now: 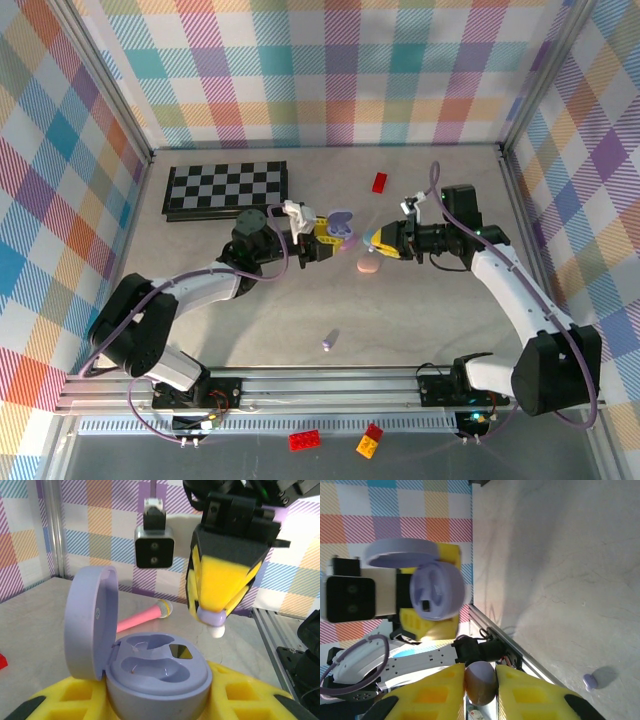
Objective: Insert wireless bluetooth earbuds into charging case
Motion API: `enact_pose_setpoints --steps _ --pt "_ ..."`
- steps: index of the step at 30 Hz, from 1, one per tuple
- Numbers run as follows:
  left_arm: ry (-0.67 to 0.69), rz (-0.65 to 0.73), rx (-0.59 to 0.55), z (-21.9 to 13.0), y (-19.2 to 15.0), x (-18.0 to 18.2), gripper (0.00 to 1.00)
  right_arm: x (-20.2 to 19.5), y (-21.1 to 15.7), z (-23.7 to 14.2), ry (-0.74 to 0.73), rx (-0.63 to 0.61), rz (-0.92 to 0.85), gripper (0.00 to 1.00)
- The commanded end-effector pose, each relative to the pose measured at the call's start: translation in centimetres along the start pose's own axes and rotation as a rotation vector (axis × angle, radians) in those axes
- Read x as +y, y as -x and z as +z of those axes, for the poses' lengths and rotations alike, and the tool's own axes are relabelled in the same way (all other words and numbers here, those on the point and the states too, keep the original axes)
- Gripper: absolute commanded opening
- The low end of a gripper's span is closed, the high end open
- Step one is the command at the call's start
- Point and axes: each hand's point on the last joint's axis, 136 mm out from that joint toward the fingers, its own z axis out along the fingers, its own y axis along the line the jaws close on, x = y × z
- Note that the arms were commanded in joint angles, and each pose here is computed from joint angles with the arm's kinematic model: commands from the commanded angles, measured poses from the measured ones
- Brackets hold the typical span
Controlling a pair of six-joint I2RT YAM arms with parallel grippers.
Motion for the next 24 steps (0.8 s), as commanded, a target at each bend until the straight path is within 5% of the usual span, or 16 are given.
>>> enact_pose_setpoints --steps 1,11,24 --pt "0.009 0.114 -0.043 0.6 1.0 -0.2 0.24 3.4 0.5 -0.5 0.018 -0.033 -0.131 0.19" --pt "0.026 0.209 -0.012 2.6 0.4 -0.8 0.25 5.3 1.9 1.4 -0.048 -0.069 -0.27 0.19" --pt "0.02 0.169 -0.048 3.7 1.2 -1.0 0.25 4.7 2.4 3.6 -0.122 -0.04 -0.312 0.18"
